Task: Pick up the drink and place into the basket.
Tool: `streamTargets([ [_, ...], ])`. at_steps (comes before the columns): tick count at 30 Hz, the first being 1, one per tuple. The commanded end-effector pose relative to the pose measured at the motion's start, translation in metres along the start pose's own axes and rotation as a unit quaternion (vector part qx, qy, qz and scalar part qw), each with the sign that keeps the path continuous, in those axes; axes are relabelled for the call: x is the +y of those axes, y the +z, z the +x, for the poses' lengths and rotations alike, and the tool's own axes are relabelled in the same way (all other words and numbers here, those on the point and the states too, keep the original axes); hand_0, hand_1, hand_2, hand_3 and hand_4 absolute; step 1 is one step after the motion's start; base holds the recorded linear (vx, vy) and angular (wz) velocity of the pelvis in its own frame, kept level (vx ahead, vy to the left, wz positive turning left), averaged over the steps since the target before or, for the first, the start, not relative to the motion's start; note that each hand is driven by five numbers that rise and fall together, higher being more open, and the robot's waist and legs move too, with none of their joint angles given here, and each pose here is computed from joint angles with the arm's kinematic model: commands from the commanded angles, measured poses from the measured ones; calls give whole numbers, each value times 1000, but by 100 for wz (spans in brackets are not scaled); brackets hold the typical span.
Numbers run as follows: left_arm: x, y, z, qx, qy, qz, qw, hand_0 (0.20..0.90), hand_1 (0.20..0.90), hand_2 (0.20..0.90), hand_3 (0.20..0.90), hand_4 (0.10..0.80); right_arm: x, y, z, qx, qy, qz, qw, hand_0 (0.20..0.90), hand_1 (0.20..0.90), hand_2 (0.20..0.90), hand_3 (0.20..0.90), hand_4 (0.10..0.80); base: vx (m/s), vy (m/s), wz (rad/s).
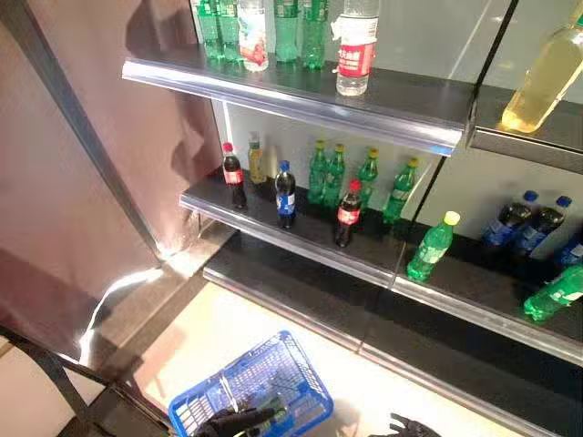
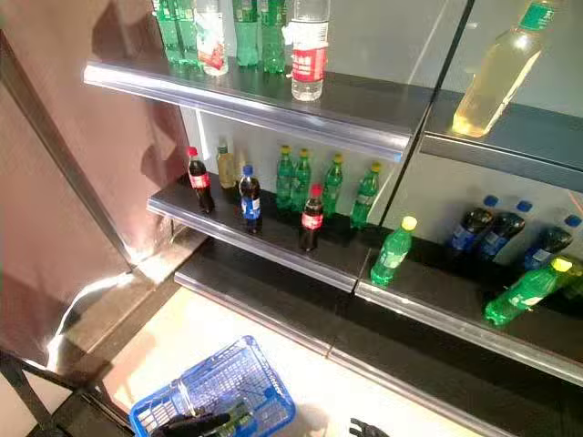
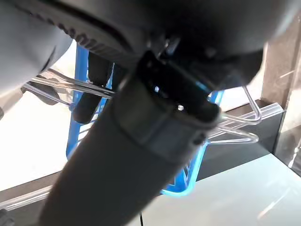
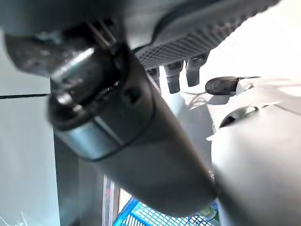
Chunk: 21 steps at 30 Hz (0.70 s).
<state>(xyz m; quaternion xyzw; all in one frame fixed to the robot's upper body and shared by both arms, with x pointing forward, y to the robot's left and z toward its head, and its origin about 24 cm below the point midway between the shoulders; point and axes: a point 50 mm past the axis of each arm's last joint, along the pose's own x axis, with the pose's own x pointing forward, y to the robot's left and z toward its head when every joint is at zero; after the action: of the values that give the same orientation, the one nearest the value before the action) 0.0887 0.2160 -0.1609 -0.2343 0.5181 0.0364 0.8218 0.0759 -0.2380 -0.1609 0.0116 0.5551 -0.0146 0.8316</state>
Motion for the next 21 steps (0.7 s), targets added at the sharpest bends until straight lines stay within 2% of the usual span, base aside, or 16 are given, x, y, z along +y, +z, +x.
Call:
streamTargets([
  [1,5,41,-3,-69,-17,52,996,300,300,300,200,100,-4,24,4,-31,-1,-6,1000,900,900,900,900,800,0,0,0],
  [21,3,40,-2,-61,-25,49,997,300,300,300,200,100,-4,23,4,-31,0,-2,1000,900,900,900,900,800,0,0,0],
])
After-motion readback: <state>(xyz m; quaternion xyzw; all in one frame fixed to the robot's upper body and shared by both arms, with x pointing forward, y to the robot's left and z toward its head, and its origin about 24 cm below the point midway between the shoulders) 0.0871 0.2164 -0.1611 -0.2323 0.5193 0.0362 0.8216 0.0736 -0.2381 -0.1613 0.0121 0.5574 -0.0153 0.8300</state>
